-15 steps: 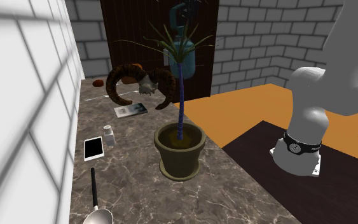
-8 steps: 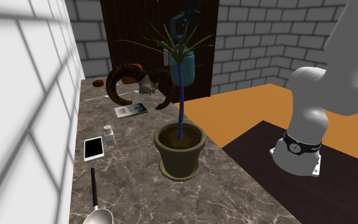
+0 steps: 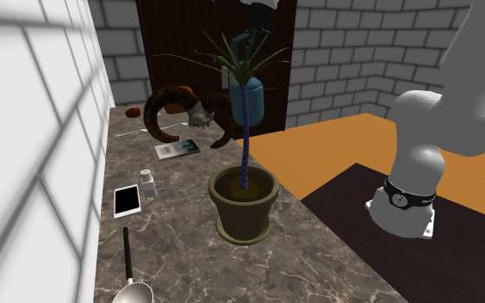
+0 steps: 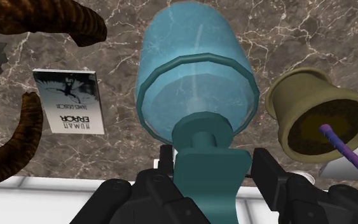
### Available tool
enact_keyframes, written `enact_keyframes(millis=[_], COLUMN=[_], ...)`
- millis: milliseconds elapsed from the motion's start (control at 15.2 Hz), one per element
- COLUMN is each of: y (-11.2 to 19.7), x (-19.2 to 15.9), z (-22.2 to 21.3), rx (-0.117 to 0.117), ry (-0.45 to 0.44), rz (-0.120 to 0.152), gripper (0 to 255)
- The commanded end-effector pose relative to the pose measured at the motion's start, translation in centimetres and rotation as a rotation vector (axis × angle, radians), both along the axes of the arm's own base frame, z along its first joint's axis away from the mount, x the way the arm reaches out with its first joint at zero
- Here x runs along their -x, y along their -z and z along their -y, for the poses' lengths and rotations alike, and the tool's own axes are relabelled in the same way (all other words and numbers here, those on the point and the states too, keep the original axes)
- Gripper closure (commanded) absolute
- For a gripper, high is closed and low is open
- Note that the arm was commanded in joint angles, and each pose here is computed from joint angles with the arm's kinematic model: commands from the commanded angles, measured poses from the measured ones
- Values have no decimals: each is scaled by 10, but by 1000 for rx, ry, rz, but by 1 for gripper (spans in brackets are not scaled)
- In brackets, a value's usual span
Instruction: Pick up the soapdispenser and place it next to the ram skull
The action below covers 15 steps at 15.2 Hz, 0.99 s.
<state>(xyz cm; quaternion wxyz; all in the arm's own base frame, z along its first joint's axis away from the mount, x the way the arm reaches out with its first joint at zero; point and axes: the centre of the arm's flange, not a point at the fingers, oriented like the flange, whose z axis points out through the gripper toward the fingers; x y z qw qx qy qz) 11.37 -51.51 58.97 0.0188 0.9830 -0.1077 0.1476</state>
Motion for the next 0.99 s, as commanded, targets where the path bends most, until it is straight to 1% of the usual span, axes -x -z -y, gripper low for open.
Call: enact_keyframes(millis=[0,924], y=[11,85], x=[1,1], z=[0,0], rx=[1,1], ry=[0,0], rz=[1,1], gripper=[255,255])
